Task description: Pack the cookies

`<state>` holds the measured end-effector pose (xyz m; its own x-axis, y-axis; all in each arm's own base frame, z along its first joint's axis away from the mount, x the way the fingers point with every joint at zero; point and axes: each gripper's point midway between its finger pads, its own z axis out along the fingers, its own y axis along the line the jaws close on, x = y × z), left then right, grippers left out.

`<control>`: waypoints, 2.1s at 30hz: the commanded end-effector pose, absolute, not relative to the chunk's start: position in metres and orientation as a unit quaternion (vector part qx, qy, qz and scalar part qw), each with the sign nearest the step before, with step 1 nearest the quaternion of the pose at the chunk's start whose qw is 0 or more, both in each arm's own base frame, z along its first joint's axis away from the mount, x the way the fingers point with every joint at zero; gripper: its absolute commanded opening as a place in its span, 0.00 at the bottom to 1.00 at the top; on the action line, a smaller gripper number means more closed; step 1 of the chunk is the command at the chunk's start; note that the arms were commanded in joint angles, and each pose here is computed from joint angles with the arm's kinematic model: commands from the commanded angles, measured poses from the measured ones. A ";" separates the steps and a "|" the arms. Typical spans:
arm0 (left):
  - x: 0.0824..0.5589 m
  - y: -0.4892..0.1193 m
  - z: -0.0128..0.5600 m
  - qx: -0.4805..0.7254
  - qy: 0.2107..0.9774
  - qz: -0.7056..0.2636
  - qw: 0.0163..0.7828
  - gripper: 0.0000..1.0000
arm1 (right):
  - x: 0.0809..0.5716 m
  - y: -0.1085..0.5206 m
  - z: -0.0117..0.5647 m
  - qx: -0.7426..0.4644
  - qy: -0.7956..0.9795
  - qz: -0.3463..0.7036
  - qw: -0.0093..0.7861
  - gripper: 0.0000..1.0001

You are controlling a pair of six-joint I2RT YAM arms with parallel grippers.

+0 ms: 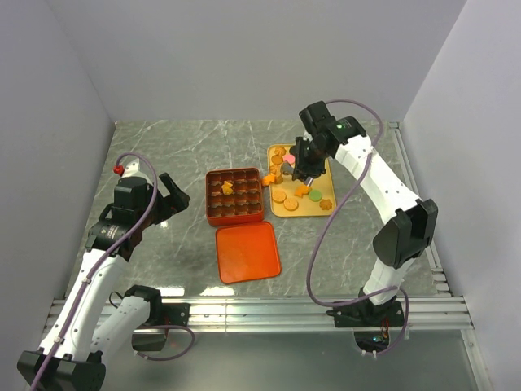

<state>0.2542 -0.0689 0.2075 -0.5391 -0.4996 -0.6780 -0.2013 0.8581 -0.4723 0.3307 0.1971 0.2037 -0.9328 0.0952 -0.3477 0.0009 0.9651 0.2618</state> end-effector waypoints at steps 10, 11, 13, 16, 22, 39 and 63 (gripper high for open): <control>0.257 -0.074 0.212 -0.190 0.857 -0.181 0.443 0.99 | 0.314 0.226 0.280 -0.023 0.952 0.171 0.254 0.09; 0.257 -0.073 0.212 -0.190 0.857 -0.181 0.443 0.99 | 0.311 0.230 0.281 -0.025 0.951 0.175 0.254 0.09; 0.257 -0.073 0.212 -0.191 0.857 -0.180 0.443 0.99 | 0.303 0.240 0.282 -0.038 0.950 0.180 0.251 0.09; 0.257 -0.073 0.213 -0.192 0.856 -0.180 0.445 0.99 | 0.294 0.252 0.275 -0.055 0.952 0.179 0.243 0.08; 0.256 -0.072 0.212 -0.193 0.856 -0.179 0.444 0.99 | 0.288 0.266 0.256 -0.082 0.957 0.156 0.232 0.08; 0.255 -0.069 0.215 -0.200 0.852 -0.175 0.450 0.99 | 0.292 0.263 0.208 -0.166 0.959 0.039 0.229 0.05; 0.256 -0.066 0.214 -0.207 0.852 -0.169 0.451 0.99 | 0.288 0.286 0.174 -0.253 0.943 0.014 0.214 0.01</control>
